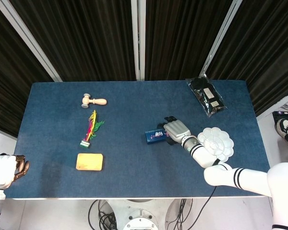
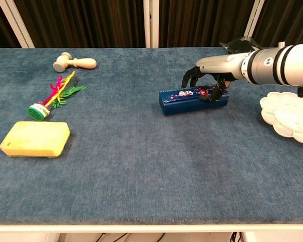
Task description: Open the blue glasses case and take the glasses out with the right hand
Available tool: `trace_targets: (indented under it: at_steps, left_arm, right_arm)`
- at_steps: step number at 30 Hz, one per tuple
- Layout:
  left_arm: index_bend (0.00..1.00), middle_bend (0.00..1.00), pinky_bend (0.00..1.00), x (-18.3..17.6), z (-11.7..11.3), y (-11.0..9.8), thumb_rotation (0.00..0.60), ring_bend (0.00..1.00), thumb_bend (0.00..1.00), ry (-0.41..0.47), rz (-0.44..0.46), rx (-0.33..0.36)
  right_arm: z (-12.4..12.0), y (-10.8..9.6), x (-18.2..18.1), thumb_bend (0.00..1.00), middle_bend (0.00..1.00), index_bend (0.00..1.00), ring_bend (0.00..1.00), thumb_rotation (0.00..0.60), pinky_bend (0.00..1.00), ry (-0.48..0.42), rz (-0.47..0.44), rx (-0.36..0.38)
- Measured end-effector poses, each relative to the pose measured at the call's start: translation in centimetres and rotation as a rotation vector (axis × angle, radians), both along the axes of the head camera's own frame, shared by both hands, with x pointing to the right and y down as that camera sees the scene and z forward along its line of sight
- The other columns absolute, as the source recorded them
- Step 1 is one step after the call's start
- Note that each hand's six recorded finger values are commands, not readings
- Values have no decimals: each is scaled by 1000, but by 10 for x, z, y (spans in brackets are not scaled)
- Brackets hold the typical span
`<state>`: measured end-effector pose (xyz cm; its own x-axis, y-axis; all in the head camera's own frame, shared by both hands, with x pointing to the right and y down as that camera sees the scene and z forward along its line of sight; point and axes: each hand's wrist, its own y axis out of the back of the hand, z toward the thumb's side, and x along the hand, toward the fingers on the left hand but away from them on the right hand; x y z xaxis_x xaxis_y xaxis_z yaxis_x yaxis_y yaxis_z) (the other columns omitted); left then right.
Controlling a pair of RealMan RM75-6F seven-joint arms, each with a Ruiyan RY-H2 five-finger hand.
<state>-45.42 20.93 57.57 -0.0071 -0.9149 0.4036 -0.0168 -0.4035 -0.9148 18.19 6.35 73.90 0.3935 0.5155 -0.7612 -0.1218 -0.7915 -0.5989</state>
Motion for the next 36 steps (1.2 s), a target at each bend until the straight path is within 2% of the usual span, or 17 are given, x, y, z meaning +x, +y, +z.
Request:
trace_targets:
  at_steps: [7,15,17,20,25,32,36]
  left_arm:
    - [864,1000,661,0,0,0,600,856,396,1,0,-2]
    - [864,1000,661,0,0,0,600,856,396,1,-1,-3]
    - [864,1000,661,0,0,0,600,856,396,2,-1,-3]
    - [864,1000,661,0,0,0,600,856,395,3,0,-3]
    - [864,1000,660,0,0,0,600,856,395,4,0,-4]
    - [864,1000,661,0,0,0,600,855,395,5,1,-5]
    - [863,1000,661,0,0,0,600,855,389,6,1,-5]
  right_arm:
    - [-10,8,12,734,432,306,11,600,0,34,-32,-21]
    - [-10,9,12,777,465,307,49,600,0,54,-25,-29]
    - [-9,9,11,813,465,309,55,600,0,57,-22,-32]
    - [-7,11,10,899,451,302,58,600,0,57,-15,-38]
    - [-8,12,9,982,415,274,57,600,0,56,-11,-46]
    - [-5,5,9,1000,374,255,46,600,0,56,13,-53]
    - [0,-1,8,1000,302,160,12,600,0,62,33,-64]
